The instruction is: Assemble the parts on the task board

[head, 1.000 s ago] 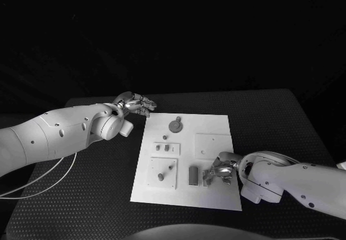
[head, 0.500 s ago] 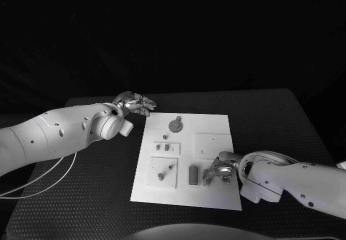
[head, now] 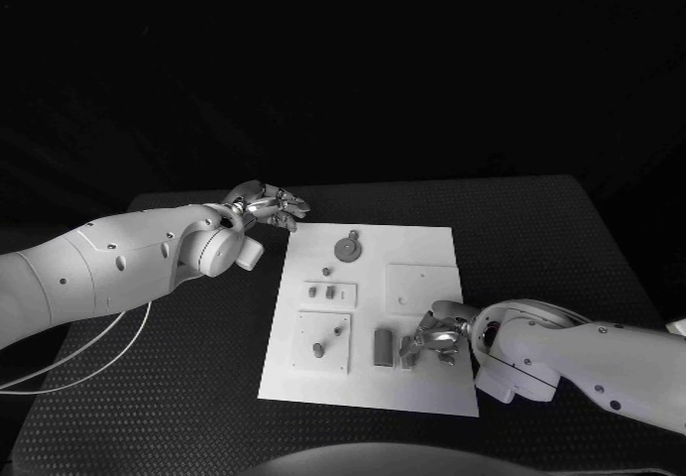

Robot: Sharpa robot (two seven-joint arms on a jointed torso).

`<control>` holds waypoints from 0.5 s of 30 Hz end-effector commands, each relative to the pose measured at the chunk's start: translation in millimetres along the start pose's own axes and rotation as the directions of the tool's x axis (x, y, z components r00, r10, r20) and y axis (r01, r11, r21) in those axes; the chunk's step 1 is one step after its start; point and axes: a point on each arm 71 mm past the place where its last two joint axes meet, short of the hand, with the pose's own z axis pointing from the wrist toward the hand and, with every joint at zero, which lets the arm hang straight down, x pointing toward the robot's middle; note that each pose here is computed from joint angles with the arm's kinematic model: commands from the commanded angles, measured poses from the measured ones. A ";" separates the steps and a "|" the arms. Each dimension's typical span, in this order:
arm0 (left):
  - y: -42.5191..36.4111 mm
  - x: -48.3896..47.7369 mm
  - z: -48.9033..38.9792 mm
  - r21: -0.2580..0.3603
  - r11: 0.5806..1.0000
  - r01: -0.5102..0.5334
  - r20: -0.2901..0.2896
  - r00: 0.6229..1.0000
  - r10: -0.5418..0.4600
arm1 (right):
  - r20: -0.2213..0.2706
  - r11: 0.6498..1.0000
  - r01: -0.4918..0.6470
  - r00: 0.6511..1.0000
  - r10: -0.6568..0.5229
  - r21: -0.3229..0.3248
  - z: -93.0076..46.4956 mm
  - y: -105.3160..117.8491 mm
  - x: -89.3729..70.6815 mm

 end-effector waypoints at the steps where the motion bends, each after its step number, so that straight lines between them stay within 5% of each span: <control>1: -1.6 1.8 0.1 0.008 1.000 0.004 -0.013 1.000 -0.004 | -0.028 1.000 0.000 1.000 0.000 -0.012 0.9 0.3 5.9; 15: -1.4 1.5 0.1 0.008 1.000 0.004 -0.013 1.000 -0.004 | -0.055 1.000 -0.001 0.999 0.000 -0.021 0.0 2.5 9.3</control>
